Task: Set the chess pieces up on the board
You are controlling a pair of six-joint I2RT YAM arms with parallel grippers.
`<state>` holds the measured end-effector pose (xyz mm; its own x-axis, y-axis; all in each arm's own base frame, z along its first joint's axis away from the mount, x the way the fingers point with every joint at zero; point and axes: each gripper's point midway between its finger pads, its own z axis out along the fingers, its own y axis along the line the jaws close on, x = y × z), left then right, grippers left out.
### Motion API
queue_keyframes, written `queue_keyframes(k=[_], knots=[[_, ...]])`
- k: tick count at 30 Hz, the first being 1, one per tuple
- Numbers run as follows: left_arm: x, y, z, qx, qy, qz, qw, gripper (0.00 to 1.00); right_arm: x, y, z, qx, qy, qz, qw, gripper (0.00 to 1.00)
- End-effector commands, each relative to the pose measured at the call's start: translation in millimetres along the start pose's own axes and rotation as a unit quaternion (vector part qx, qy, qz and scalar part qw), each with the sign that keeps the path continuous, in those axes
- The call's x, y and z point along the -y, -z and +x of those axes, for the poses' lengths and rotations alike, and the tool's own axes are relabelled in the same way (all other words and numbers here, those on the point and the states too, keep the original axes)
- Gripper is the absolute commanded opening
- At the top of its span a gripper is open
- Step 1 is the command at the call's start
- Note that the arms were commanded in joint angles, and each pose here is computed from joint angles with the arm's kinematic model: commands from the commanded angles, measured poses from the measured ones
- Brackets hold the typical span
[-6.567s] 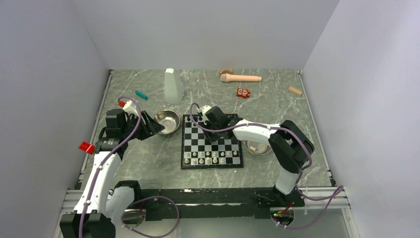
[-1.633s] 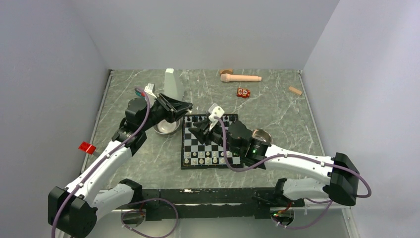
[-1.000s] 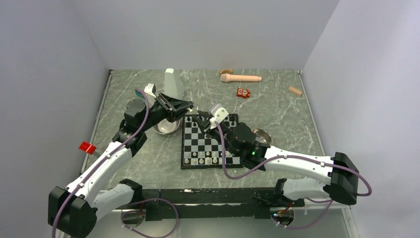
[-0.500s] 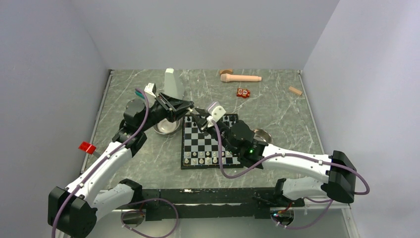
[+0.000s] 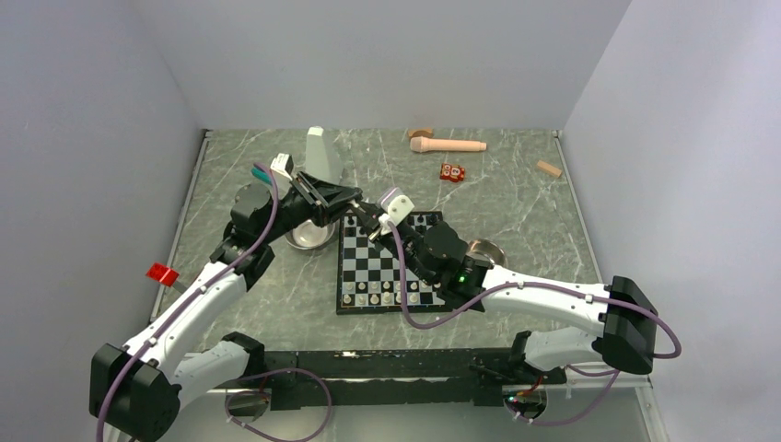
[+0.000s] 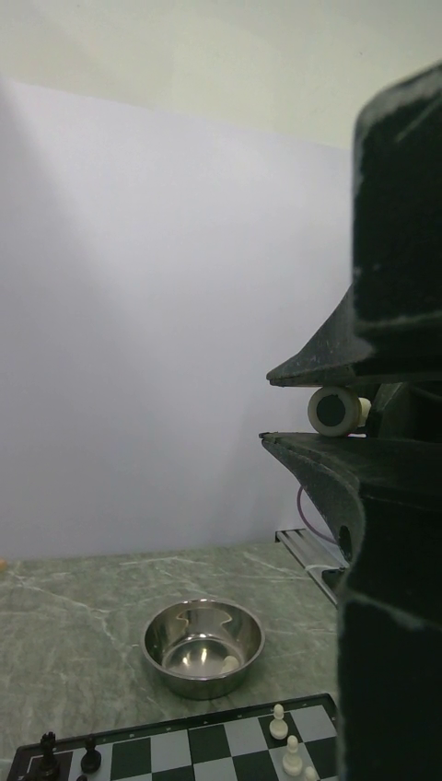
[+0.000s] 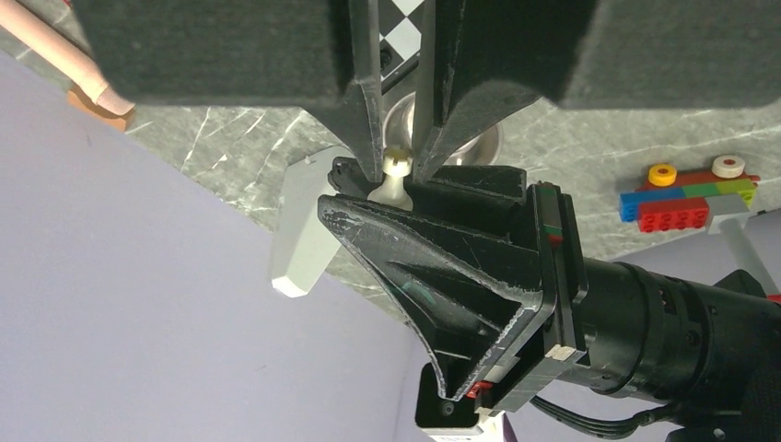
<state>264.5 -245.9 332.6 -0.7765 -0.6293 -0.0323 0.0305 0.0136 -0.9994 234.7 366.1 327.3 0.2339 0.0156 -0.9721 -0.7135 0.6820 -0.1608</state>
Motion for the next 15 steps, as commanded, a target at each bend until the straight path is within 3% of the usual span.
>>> queue_keyframes(k=[1,10,15], knots=[[12.9,-0.7,4.4,-0.012,-0.002,0.027,1.0,0.0,1.6,-5.0,-34.1,0.048,-0.016,0.002,0.999,0.18],[12.5,-2.7,5.6,-0.016,0.001,0.028,0.999,0.01,9.8,-5.4,-32.0,0.05,-0.035,0.03,0.998,0.01],[12.1,-3.0,5.7,-0.016,-0.001,0.029,0.999,0.25,6.4,-5.6,-28.8,0.039,-0.038,0.022,0.998,0.0]])
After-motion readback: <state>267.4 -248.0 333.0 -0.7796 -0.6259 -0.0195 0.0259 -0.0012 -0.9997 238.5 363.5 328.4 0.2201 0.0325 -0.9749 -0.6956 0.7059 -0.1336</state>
